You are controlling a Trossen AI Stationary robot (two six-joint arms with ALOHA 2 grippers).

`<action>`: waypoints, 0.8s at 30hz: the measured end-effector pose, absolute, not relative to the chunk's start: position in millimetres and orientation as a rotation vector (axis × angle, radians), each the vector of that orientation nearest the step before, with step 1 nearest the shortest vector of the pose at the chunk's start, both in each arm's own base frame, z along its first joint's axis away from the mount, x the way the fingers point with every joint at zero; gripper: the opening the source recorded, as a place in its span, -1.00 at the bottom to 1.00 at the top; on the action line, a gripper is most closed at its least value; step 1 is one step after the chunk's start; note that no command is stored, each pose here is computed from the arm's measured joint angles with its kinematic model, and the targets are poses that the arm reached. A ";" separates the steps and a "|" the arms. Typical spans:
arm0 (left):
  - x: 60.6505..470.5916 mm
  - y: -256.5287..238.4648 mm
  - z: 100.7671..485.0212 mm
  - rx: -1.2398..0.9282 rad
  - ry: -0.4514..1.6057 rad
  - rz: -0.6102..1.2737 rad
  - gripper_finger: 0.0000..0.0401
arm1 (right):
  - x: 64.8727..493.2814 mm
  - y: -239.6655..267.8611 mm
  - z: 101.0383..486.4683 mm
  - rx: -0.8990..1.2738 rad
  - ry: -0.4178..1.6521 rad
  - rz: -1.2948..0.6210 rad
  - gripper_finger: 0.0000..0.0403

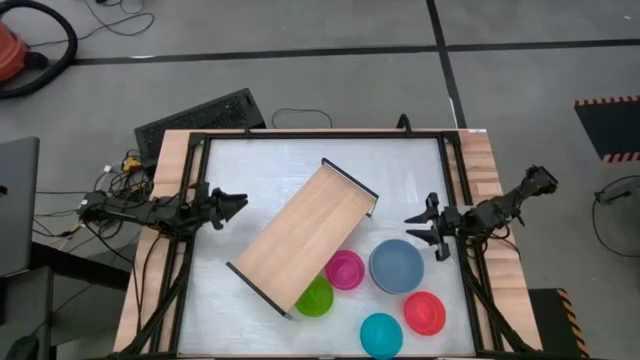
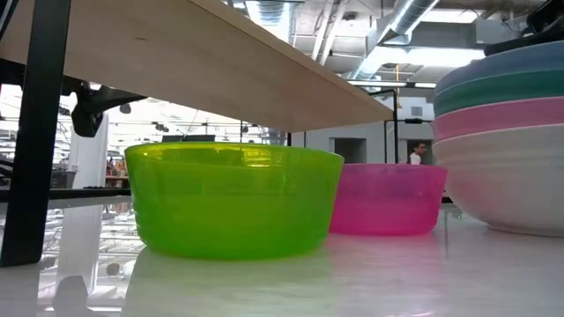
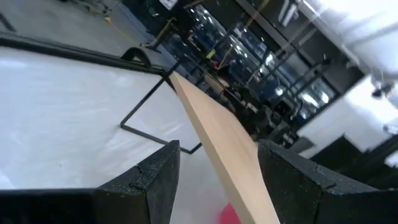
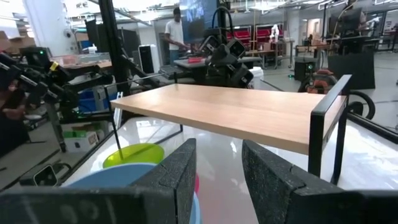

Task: Place and stack bowls onto a shelf
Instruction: Put the blue bowl on the shelf

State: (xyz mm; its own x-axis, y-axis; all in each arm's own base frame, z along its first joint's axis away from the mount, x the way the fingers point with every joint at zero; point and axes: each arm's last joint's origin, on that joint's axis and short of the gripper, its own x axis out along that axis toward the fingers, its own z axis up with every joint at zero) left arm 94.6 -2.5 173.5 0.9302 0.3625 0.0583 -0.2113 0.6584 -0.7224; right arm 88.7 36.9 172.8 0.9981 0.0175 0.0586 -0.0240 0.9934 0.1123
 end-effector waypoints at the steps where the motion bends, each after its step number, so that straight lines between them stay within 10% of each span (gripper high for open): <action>1: 94.6 -2.5 173.5 -0.797 -0.207 0.328 0.02 | 88.6 37.0 173.3 0.116 -0.062 0.023 -0.22; 15: 92.9 0.9 174.9 -0.961 -0.310 0.426 0.02 | 87.8 34.0 185.4 0.267 -0.178 -0.003 -0.22; 24: 77.7 -0.6 254.6 -0.934 -0.619 0.098 0.02 | 86.6 27.3 197.1 0.454 -0.305 -0.034 -0.22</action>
State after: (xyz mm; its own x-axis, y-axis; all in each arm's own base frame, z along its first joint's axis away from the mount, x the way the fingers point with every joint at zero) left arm 77.7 -0.6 254.6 0.8234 0.3385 0.4555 0.1813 0.6038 -0.7763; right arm 86.6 27.3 197.1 0.9541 -0.0995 0.2823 -0.0354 0.8991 0.4364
